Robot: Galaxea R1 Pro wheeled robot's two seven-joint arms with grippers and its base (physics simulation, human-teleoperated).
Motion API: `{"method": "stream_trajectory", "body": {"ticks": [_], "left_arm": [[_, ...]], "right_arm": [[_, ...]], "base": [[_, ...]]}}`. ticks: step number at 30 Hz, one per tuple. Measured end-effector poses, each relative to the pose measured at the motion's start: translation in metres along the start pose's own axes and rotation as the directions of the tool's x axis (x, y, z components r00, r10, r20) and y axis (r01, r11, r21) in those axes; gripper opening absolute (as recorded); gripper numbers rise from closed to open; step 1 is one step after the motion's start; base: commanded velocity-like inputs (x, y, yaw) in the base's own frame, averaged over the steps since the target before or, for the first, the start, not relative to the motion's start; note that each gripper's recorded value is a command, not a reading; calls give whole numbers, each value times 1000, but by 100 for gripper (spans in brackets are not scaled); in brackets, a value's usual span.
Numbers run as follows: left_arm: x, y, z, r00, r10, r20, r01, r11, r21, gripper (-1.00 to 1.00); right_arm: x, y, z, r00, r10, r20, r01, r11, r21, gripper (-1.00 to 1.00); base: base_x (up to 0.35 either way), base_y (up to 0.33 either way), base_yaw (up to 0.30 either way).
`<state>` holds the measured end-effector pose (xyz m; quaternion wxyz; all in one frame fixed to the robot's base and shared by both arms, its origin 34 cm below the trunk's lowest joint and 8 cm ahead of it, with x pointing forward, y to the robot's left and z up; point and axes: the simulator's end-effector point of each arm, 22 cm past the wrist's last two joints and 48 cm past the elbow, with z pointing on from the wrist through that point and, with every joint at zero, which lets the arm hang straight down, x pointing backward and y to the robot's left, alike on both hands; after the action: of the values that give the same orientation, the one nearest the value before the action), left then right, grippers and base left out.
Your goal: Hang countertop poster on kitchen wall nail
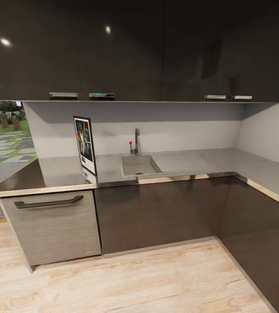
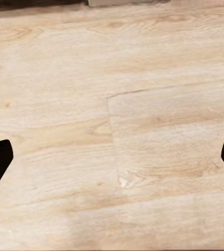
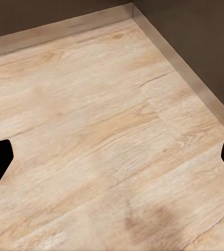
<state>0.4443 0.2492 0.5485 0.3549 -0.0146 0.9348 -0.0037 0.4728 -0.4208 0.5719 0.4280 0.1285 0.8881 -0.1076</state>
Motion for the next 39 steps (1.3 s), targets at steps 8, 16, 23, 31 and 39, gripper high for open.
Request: {"method": "stream_trajectory", "body": {"ticks": [8, 16, 23, 31, 39], "left_arm": [[-217, 86, -53, 916, -75, 393, 135, 983, -127, 100], [-346, 89, -125, 810, -70, 582, 173, 977, -124, 100], [-483, 88, -139, 774, -154, 615, 300, 943, -141, 100], [-548, 43, -98, 826, -153, 542, 254, 960, -117, 100], [-590, 12, -98, 759, -123, 639, 274, 951, -142, 100]], "right_arm": [[-1, 1, 0, 1000, 0, 4, 0, 1000, -1, 100], [-2, 1, 0, 1000, 0, 4, 0, 1000, -1, 100], [-2, 0, 0, 1000, -1, 5, 1, 1000, 0, 100], [-2, 0, 0, 1000, -1, 6, 1, 1000, 1, 100], [-2, -1, 0, 1000, -2, 7, 2, 1000, 3, 100]], "base": [[1, 0, 1], [0, 0, 0], [0, 0, 0], [0, 0, 0], [74, -34, 0]]}}
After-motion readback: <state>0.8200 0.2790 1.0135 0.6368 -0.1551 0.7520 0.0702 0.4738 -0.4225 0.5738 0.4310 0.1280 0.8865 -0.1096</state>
